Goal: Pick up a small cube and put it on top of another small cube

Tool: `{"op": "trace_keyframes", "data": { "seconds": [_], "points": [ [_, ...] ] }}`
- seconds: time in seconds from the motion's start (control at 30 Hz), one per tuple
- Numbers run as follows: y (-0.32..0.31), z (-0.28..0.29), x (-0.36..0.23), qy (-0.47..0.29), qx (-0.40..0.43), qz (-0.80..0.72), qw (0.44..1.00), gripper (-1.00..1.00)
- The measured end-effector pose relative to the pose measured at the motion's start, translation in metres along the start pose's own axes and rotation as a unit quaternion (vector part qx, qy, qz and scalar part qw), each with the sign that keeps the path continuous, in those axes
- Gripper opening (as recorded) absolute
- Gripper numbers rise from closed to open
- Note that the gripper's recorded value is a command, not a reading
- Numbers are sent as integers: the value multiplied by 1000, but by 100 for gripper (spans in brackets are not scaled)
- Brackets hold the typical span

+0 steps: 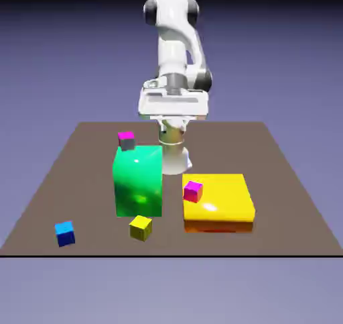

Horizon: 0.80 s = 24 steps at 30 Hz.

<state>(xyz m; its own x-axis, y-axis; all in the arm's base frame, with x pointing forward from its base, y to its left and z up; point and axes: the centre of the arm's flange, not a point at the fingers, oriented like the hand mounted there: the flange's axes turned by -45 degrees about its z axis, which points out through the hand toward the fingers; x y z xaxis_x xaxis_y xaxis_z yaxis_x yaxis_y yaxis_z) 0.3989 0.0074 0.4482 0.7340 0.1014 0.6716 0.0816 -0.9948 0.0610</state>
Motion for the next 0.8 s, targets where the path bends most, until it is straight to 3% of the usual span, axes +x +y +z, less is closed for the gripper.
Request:
{"op": "trace_keyframes", "data": {
  "seconds": [0.2, 0.4, 0.8],
  "points": [
    [-10, 70, -7, -140, 13, -122, 983, 0],
    [-15, 138, -29, -276, 23, -243, 930, 0],
    [-1, 257, -104, -526, 26, -452, 720, 0]
  ]
}}
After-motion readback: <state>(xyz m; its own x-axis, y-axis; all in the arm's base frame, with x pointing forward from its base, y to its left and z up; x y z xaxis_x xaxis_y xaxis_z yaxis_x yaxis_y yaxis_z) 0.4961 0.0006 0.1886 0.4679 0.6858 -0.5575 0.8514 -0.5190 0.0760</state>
